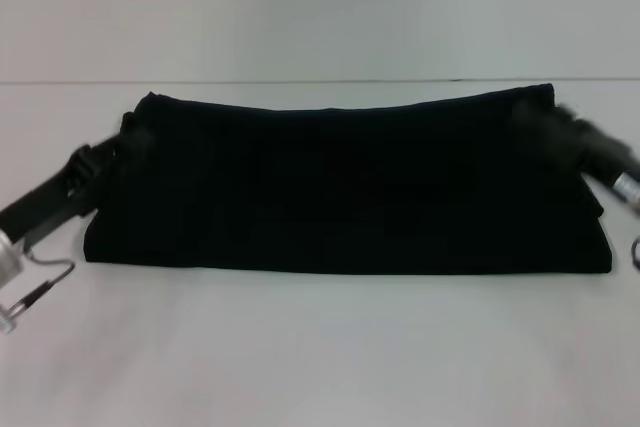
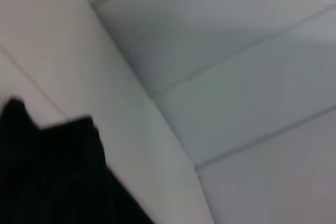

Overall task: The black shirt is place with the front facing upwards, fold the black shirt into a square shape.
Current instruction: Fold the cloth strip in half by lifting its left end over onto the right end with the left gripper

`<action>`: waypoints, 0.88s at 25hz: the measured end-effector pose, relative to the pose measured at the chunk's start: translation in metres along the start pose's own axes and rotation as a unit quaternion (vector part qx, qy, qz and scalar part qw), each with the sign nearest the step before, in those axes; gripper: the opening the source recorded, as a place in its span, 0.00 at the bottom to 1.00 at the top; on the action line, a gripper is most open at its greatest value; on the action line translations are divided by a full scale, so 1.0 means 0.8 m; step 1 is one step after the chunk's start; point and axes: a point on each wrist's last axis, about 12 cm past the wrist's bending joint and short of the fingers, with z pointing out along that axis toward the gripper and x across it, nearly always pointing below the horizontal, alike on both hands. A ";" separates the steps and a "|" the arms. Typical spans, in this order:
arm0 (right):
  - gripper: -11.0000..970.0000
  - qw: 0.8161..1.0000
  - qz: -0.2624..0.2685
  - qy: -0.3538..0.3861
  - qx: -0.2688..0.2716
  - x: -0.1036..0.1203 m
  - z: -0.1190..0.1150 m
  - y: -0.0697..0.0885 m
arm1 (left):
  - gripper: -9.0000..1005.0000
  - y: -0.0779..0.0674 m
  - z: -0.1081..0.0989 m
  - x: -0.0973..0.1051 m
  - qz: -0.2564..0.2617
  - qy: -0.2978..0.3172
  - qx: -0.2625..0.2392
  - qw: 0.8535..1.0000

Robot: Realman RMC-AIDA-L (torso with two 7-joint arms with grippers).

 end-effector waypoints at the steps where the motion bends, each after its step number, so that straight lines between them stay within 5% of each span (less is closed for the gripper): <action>1: 0.94 0.999 -0.030 0.014 -0.032 0.004 -0.005 0.008 | 0.38 0.000 -0.005 0.000 -0.005 0.018 0.003 1.000; 6: 0.94 0.975 -0.147 0.084 -0.141 0.035 -0.020 0.037 | 0.40 -0.003 -0.040 -0.002 -0.031 0.062 0.022 0.997; 11: 0.94 0.951 -0.225 0.112 -0.182 0.066 -0.027 0.051 | 0.57 0.007 -0.070 -0.004 -0.076 0.067 -0.013 0.995; 22: 0.94 0.940 -0.260 0.113 -0.191 0.085 -0.029 0.059 | 0.96 0.028 -0.074 0.000 -0.145 0.083 -0.099 0.981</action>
